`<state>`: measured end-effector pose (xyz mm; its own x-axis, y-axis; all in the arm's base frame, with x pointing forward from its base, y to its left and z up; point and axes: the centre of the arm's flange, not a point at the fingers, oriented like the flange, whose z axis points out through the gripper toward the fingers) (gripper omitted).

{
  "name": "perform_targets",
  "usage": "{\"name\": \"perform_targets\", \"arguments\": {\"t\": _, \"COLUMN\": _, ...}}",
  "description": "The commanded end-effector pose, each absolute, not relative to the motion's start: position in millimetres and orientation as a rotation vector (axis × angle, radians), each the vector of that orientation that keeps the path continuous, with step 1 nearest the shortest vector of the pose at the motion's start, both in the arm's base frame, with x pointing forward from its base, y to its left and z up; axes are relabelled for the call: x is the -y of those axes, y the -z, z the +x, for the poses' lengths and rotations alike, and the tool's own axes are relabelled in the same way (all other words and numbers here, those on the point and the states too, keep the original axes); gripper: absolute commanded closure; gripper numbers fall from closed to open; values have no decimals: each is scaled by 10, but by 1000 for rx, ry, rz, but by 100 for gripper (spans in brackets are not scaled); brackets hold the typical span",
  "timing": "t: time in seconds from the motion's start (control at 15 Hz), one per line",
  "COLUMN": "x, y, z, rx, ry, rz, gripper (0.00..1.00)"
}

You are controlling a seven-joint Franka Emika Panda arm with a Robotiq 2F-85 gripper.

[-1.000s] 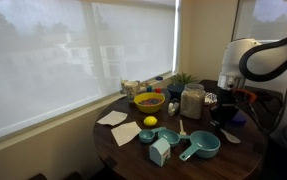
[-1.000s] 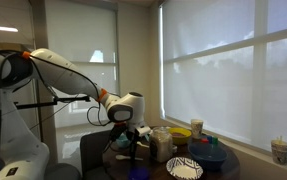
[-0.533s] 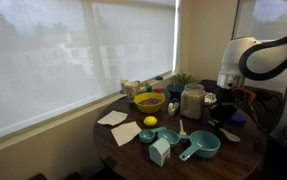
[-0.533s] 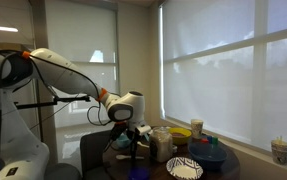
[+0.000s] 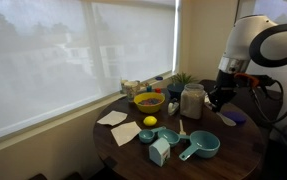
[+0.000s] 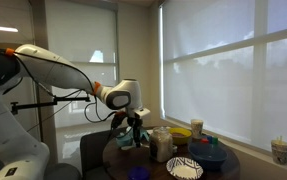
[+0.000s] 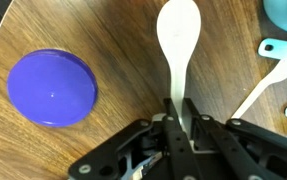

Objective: Use the white spoon to get some sugar from the sugar bowl and pour it on the white plate

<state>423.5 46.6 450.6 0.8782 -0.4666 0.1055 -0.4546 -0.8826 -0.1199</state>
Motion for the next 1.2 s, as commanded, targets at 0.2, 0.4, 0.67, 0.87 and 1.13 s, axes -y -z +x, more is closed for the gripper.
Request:
{"name": "perform_targets", "arguments": {"t": 0.2, "x": -459, "y": -4441, "z": 4235, "rx": -728, "ry": 179, "rz": -2960, "gripper": 87}}
{"name": "perform_targets", "arguments": {"t": 0.4, "x": -451, "y": -4467, "z": 4233, "rx": -727, "ry": 211, "rz": -2983, "gripper": 97}}
{"name": "perform_targets", "arguments": {"t": 0.67, "x": -331, "y": -4800, "z": 4243, "rx": -707, "ry": 376, "rz": -3065, "gripper": 97}}
{"name": "perform_targets", "arguments": {"t": 0.87, "x": -247, "y": -5132, "z": 4249, "rx": -691, "ry": 512, "rz": -3082, "gripper": 97}}
{"name": "perform_targets", "arguments": {"t": 1.13, "x": -194, "y": -5555, "z": 4312, "rx": -671, "ry": 719, "rz": -3070, "gripper": 97}}
